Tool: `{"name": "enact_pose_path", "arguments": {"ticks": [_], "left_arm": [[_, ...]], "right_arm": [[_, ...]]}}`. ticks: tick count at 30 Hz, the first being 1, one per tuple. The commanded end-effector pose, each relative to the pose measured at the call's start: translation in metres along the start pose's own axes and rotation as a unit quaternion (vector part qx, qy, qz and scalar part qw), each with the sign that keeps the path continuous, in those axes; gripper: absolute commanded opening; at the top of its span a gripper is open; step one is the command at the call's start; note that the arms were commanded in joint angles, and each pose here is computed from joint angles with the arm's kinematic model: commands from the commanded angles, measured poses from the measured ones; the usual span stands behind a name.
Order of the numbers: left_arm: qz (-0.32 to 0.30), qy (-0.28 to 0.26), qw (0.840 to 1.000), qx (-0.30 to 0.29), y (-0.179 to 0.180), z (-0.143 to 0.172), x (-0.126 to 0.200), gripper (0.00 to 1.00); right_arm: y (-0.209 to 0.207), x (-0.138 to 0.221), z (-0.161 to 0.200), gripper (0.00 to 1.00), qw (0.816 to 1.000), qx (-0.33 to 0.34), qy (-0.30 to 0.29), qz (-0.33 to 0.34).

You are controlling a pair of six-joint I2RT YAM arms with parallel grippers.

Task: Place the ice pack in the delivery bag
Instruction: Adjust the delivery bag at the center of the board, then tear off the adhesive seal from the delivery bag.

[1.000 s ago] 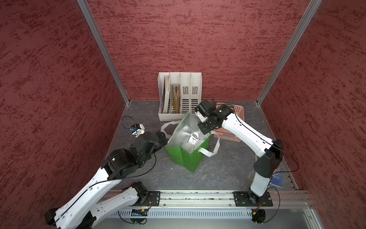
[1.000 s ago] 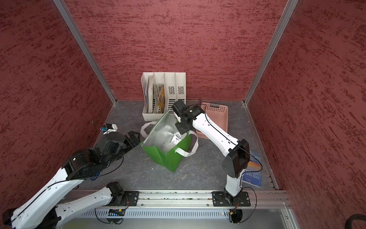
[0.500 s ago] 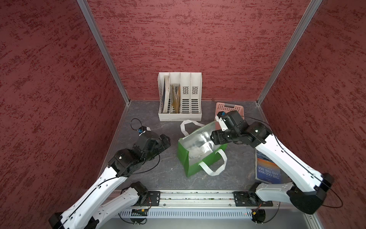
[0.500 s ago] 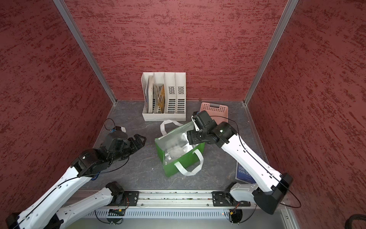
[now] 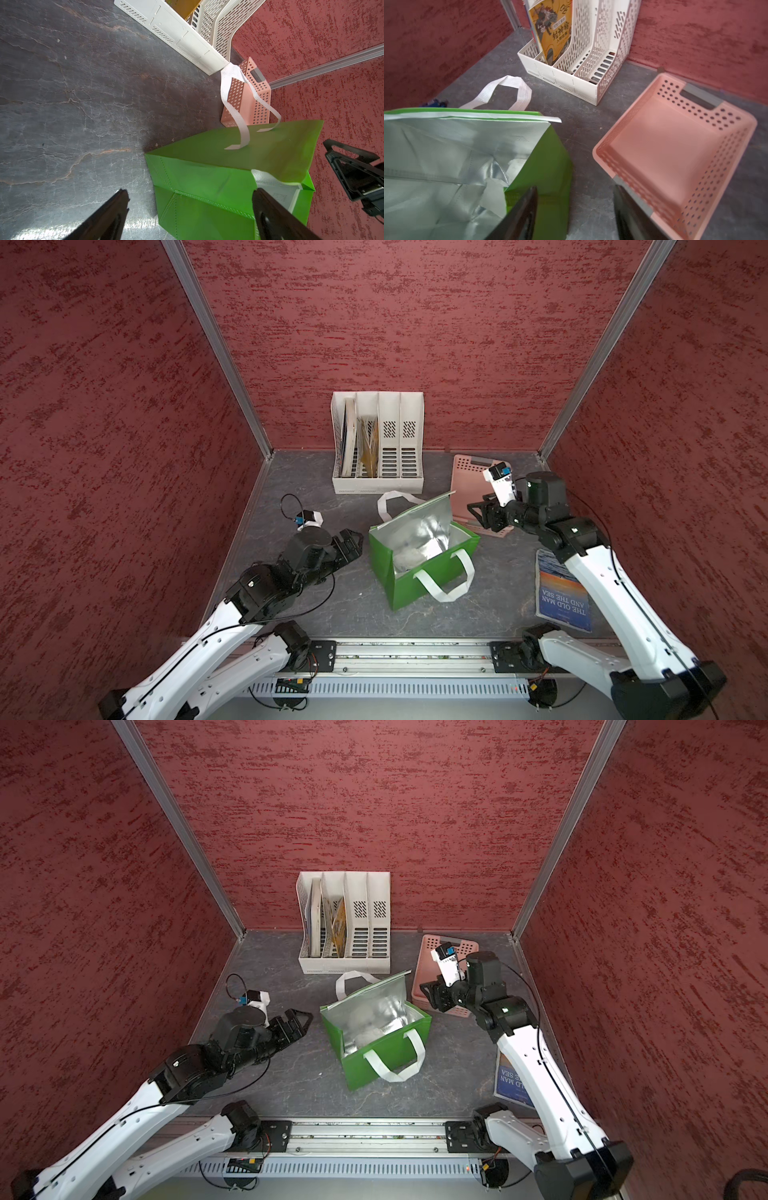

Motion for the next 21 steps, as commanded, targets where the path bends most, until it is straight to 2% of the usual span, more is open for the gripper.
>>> {"name": "enact_pose_path", "arguments": {"ticks": [1,10,15,21], "left_arm": [[0.020,-0.007,1.000,-0.016,-0.008,-0.002,0.000,0.96],[0.032,-0.001,0.999,-0.017,-0.012,0.000,-0.001,0.96],[0.031,0.002,0.999,-0.016,-0.011,0.001,-0.002,0.96],[0.028,-0.002,0.999,-0.016,-0.010,0.000,-0.002,0.96]], "right_arm": [[0.016,-0.012,-0.018,0.52,0.995,0.069,-0.014,-0.073],[-0.001,-0.036,-0.036,0.52,0.991,0.123,-0.031,-0.051],[-0.002,-0.043,-0.042,0.44,0.989,0.131,-0.028,-0.056],[0.004,-0.044,-0.041,0.39,0.987,0.135,-0.024,-0.079]]}}
Point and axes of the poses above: each gripper's point midway between its finger pads, its own x axis back along the fingers, its own y axis along the line the jaws close on, z = x × y, the point moved 1 cm from there along x, back along the fingers, and after that the axes turned 6 degrees about -x, right-handed, at the moved point
